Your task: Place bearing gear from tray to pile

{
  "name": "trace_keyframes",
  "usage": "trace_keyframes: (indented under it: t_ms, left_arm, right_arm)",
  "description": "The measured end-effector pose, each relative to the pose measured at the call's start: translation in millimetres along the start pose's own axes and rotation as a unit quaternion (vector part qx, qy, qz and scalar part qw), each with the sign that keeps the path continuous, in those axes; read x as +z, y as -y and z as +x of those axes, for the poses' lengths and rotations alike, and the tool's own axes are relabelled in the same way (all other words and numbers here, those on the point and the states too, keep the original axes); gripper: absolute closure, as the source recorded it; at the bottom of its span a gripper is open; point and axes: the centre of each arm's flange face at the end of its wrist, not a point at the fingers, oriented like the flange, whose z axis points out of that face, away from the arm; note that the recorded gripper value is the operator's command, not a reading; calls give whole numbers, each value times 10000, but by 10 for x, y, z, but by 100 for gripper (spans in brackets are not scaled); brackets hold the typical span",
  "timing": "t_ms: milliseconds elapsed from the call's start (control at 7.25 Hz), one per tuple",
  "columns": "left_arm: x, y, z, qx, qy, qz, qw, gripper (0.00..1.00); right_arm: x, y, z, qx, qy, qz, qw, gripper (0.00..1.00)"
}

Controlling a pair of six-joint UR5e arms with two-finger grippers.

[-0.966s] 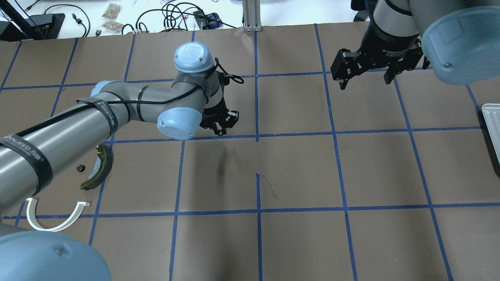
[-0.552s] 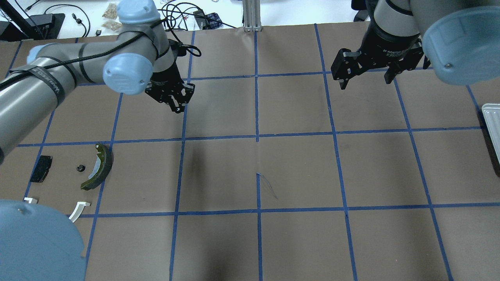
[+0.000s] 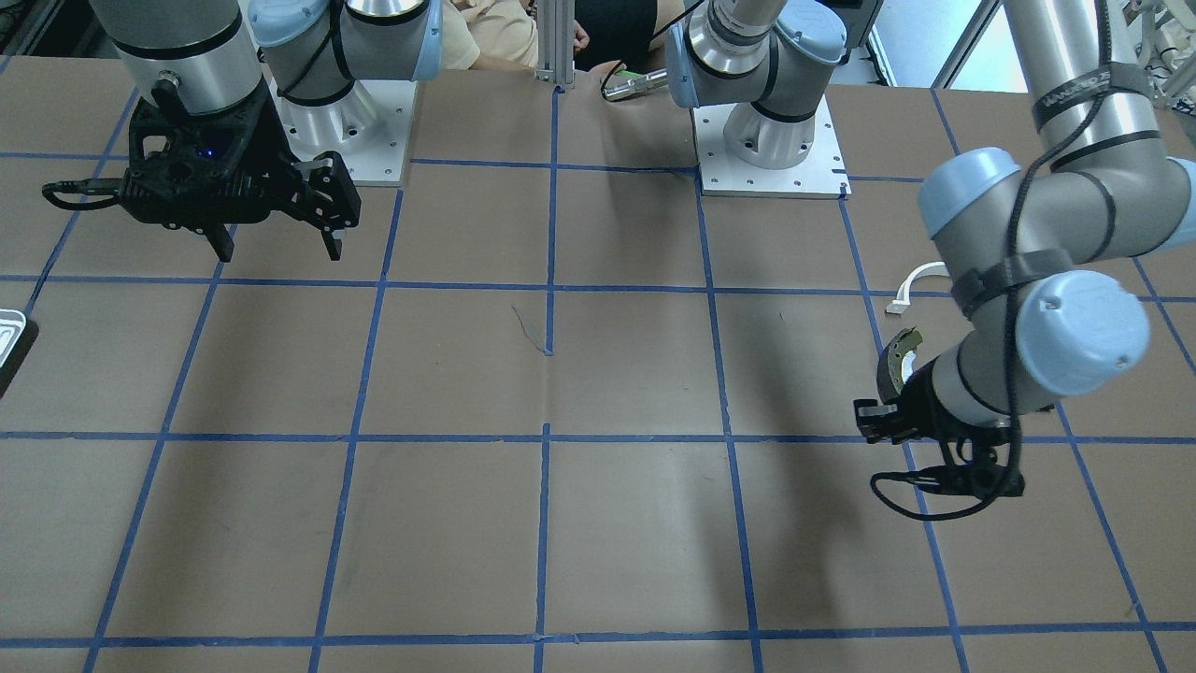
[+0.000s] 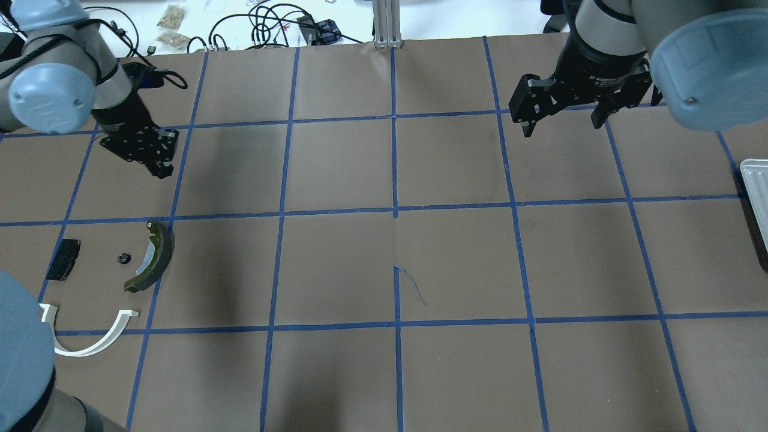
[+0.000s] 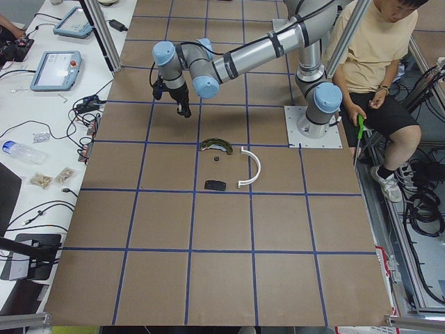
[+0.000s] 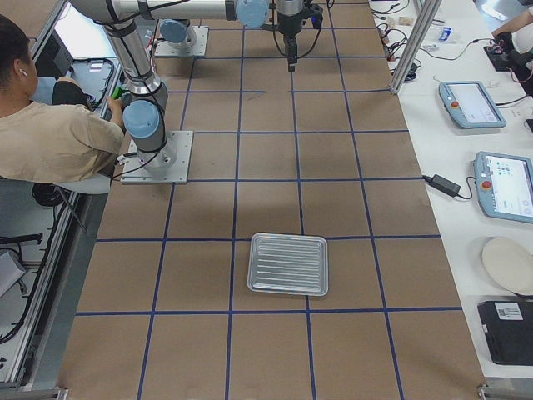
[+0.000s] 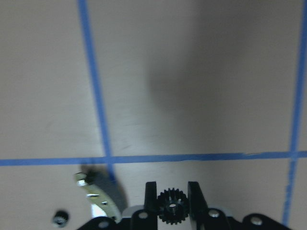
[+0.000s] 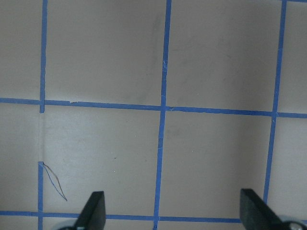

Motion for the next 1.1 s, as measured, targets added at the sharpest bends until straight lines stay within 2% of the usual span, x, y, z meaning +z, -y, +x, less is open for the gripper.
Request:
trace_keyframes:
  t_ms: [276,414,552,828,1103]
  left_arm:
    - [181,-233,-961,2,-23,-142,9999,100]
    - [351,-331,-1227,43,-90,-218,9997,100]
    - [533,-399,-1314,66,-124,-247,9996,100]
    - [940,-528,-1267,88,-35,-123,9999,100]
    - [1176,-689,-1151,111,-28,-135,9998,100]
  right_arm:
    - [4,-2,-2,-1,0,-5,10000,0]
    - [5,-2,-4,-3,1,-5,10000,0]
    - [5,-3,-4,-3,1,-5,10000,0]
    - [5,-4,-8,-7,1,-5,10000,0]
    - [5,-4,-8,-8,1,-4,10000,0]
